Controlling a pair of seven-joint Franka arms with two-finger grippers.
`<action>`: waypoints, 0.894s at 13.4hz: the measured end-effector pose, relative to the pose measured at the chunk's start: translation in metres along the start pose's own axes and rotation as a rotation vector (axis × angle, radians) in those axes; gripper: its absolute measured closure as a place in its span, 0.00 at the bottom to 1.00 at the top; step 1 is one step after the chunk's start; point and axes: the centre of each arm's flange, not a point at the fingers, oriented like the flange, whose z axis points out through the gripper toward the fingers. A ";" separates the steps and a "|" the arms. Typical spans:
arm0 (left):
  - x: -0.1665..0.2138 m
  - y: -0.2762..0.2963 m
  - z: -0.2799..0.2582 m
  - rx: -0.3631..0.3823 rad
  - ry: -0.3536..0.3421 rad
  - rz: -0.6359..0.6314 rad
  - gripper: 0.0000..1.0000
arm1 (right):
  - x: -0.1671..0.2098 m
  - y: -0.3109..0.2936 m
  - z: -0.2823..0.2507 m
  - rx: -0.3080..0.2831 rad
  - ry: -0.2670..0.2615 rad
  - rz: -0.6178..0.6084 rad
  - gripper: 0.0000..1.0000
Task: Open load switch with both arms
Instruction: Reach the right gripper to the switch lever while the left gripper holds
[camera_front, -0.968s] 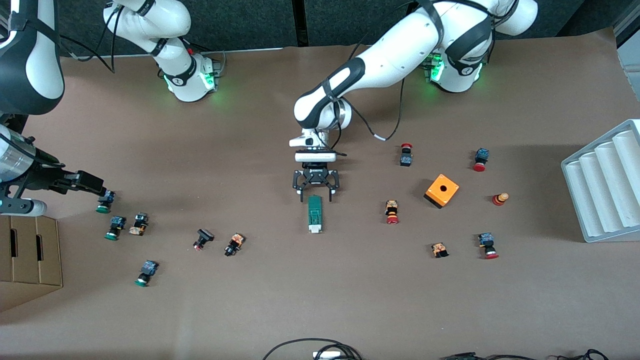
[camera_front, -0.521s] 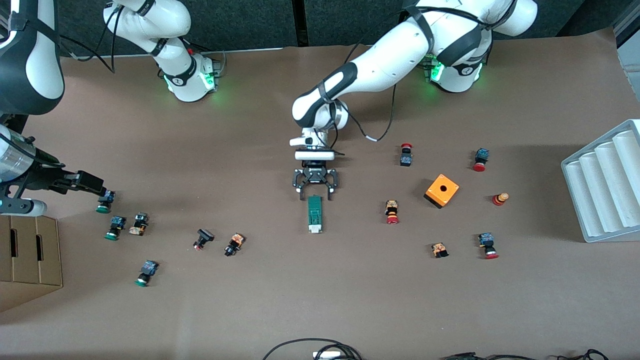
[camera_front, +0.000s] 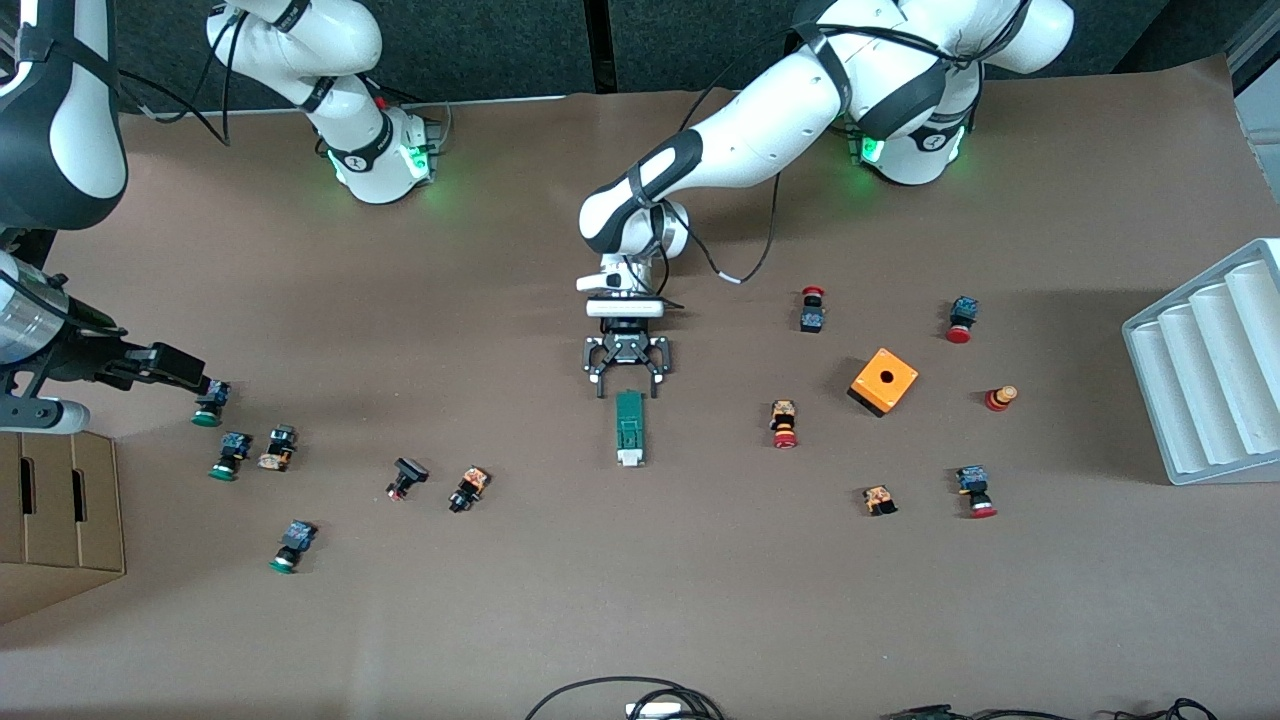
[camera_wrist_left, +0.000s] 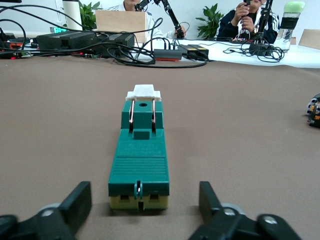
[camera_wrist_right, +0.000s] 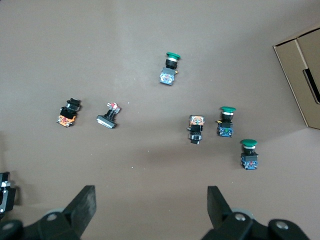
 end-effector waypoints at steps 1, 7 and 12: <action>0.000 0.000 0.001 0.001 0.004 0.001 0.09 | 0.000 -0.001 0.000 0.000 -0.002 -0.001 0.00; 0.000 -0.001 0.002 0.002 0.008 0.003 0.24 | -0.001 -0.033 0.027 -0.006 -0.083 -0.055 0.00; 0.000 -0.002 0.003 0.002 0.009 0.005 0.31 | 0.014 -0.093 0.055 -0.010 -0.115 -0.034 0.00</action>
